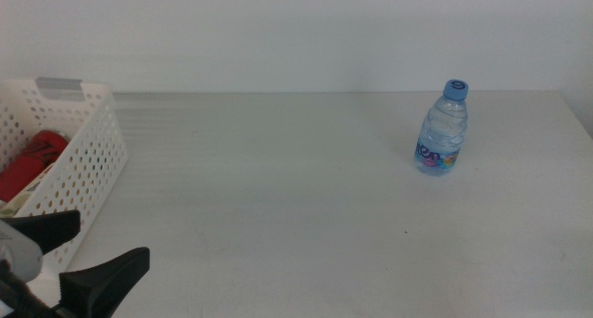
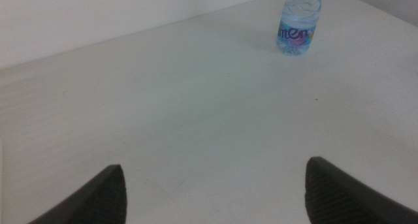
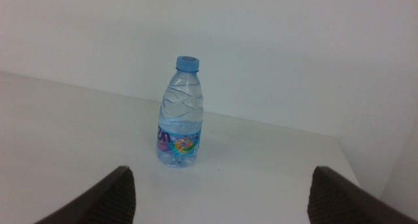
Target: Use arms to grab the bottles and put them into the dustbin to the left of the table.
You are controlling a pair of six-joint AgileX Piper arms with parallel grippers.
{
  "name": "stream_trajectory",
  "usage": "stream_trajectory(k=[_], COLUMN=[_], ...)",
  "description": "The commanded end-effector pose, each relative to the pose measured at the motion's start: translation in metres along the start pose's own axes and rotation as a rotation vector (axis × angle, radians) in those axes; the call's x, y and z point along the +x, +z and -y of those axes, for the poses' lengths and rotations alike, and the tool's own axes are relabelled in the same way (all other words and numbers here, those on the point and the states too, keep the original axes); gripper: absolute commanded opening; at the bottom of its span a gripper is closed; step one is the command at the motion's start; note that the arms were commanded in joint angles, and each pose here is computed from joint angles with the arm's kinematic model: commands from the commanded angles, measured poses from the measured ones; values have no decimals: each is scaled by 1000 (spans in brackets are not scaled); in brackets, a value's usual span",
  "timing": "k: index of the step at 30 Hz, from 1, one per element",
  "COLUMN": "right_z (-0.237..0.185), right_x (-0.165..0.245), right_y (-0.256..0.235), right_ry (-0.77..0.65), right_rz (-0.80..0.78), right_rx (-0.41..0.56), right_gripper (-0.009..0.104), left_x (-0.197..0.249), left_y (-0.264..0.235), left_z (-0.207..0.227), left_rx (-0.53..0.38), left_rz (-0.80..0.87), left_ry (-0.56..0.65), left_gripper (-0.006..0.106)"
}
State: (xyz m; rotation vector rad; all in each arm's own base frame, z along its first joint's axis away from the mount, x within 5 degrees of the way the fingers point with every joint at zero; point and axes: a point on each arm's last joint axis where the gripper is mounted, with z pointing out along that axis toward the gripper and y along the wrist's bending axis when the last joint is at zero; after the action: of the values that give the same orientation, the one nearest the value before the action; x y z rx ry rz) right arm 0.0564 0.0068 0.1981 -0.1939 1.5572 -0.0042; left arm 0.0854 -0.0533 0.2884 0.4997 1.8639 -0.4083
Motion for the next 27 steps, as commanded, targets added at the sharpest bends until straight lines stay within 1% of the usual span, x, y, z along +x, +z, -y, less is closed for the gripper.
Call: stream_trajectory(k=[1, 9, 14, 18, 20, 23, 27], right_z=[1, 7, 8, 7, 6, 6, 5], right_x=[-11, -53, -57, -52, -52, -50, -42], right_y=[-3, 21, 48, 69, 79, 95, 116], right_ry=[-18, -26, -30, -6, 2, 54, 109], right_rz=[106, -52, -170, -180, -145, -97, -67], right_rx=[18, -2, -19, -24, -22, -14, -12], right_gripper=[71, 71, 71, 71, 71, 71, 71], left_x=[-16, -16, -16, -16, -16, -16, -16], left_y=[-3, -3, -3, -3, -3, -3, -3], left_z=[0, 0, 0, 0, 0, 0, 0], left_rx=[-2, -2, -2, -2, -2, -2, -2], left_rz=[103, 103, 103, 103, 103, 103, 103], left_ry=[-14, -13, -13, -13, -13, -13, -13], left_gripper=[90, 90, 90, 90, 90, 90, 90])
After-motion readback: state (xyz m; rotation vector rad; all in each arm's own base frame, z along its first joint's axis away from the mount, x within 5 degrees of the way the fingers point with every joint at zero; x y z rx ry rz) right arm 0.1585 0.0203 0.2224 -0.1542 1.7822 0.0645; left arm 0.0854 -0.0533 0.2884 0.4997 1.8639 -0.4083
